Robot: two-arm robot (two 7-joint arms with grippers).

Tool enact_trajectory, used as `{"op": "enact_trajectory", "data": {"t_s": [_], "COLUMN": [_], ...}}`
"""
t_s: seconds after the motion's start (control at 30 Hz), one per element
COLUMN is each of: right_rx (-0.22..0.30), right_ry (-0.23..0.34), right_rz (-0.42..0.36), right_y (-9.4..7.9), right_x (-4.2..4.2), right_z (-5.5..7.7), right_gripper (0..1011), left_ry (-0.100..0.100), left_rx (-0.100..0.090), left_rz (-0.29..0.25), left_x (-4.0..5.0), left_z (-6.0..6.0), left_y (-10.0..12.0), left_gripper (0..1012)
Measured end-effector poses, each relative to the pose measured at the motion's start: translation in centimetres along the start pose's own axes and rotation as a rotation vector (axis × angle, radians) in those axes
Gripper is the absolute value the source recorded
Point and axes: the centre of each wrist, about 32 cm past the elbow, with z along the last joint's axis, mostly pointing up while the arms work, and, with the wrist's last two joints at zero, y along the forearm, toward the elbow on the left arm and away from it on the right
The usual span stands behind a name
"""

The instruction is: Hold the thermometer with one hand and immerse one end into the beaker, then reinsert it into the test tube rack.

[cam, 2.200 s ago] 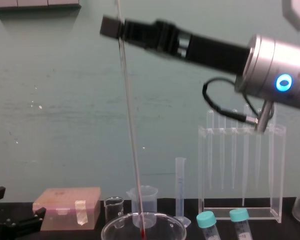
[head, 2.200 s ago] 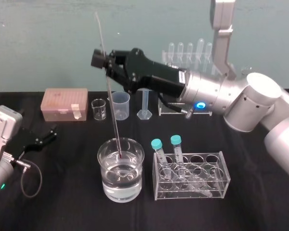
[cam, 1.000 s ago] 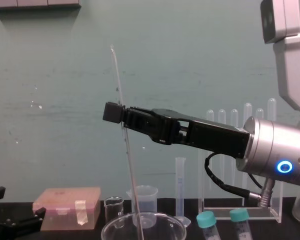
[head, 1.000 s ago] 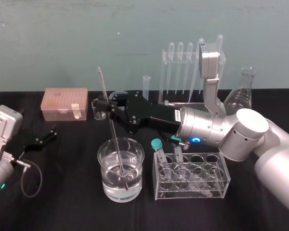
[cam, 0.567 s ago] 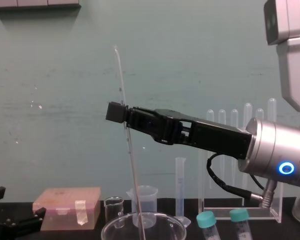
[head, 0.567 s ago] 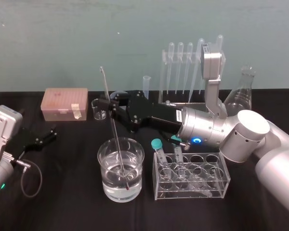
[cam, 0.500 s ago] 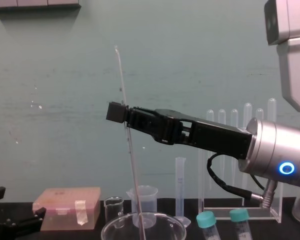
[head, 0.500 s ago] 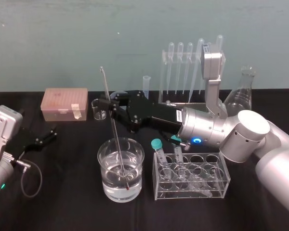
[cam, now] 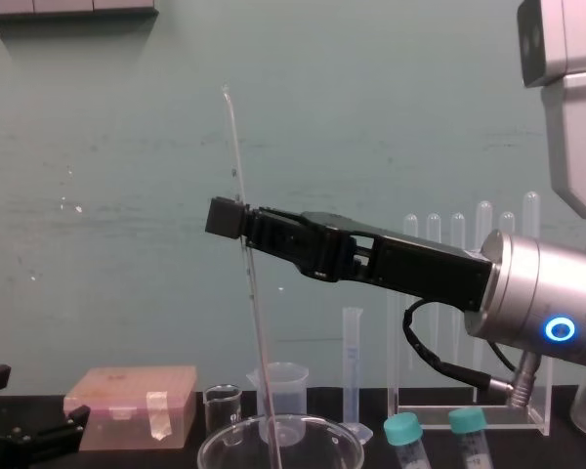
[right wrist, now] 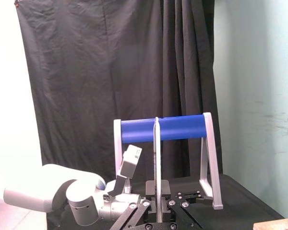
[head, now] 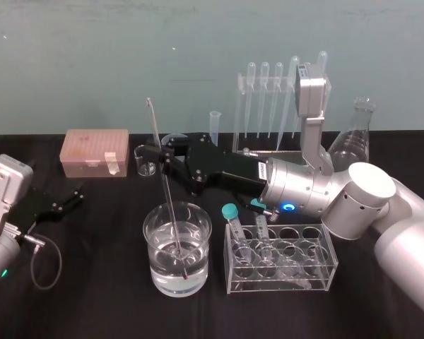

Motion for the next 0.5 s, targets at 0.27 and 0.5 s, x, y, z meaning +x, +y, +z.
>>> {"op": "enact_trajectory", "data": {"t_s": [0.27,0.5], "right_rx": [-0.006,-0.011], "right_ry": [-0.004,-0.009], "right_rz": [-0.001,-0.006], "right_y": [-0.08,-0.19], "right_x": [-0.02,0.04], "right_z": [-0.02,-0.05], "right_gripper": [56,56], "left_ry": [0.000,0.000], "left_rx": [0.000,0.000], "left_rz": [0.000,0.000], "left_x": [0.00,0.00], "left_z": [0.00,0.00], "left_y": [0.00,0.00], "left_gripper": [1008,1008]}}
